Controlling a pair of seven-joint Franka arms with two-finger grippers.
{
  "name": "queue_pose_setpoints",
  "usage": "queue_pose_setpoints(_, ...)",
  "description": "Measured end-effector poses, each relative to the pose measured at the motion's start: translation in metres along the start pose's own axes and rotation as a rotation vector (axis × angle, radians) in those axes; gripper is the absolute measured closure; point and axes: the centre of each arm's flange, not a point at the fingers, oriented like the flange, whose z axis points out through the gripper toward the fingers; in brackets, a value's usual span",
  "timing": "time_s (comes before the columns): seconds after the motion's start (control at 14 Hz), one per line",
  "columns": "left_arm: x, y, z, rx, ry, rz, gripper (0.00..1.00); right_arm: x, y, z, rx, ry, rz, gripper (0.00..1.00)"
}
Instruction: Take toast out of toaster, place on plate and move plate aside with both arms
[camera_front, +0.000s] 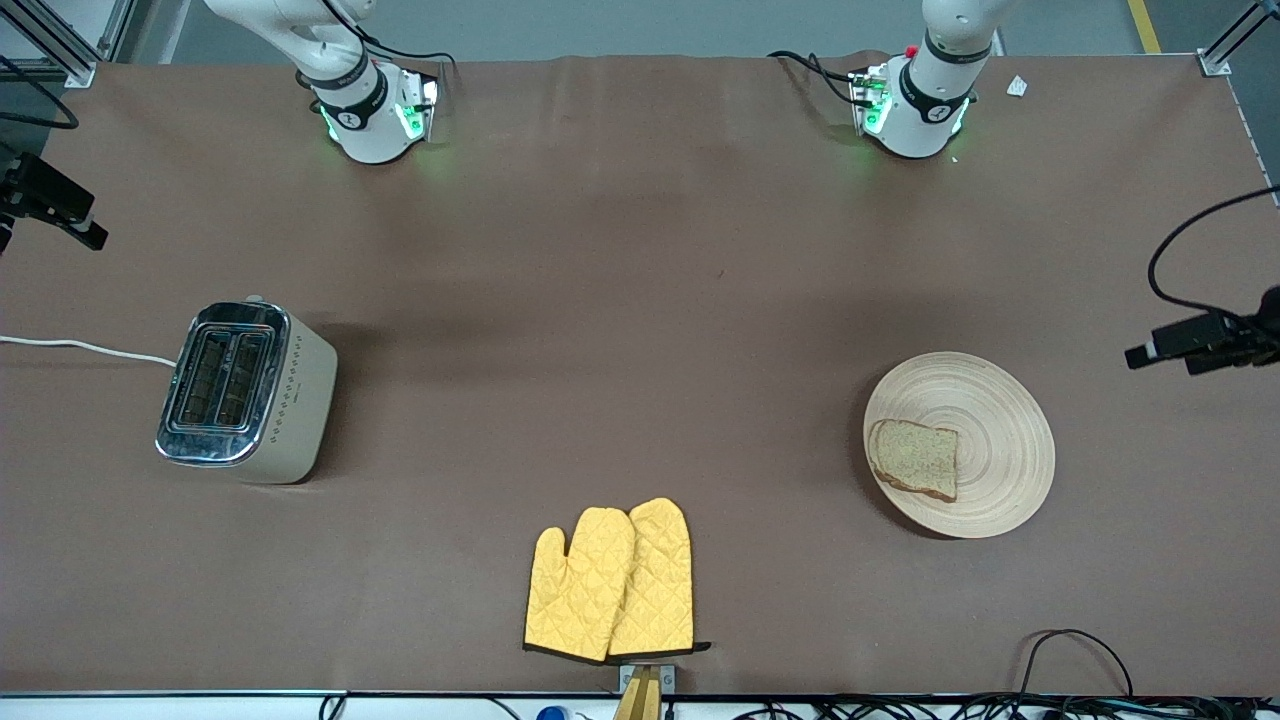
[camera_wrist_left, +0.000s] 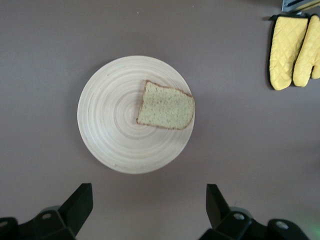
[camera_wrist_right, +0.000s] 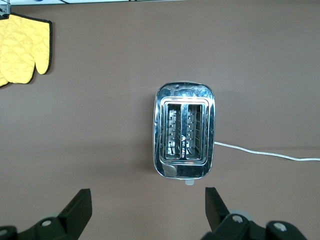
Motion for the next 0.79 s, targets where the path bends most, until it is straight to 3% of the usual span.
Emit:
queue_pose_setpoints(0.21, -0.016, 0.051, -0.025, 0.117, 0.019, 0.028, 0.0, 0.0, 0.0, 0.0, 0.0, 0.001, 0.0, 0.0)
queue_pose_setpoints(0.5, -0.037, 0.093, -0.045, 0.21, 0.035, 0.072, 0.0, 0.001, -0.001, -0.001, 0.0, 0.008, -0.001, 0.0)
queue_pose_setpoints(0.79, -0.072, 0.129, -0.061, 0.286, -0.018, 0.094, 0.0, 0.001, -0.002, -0.001, 0.001, 0.009, -0.003, 0.0)
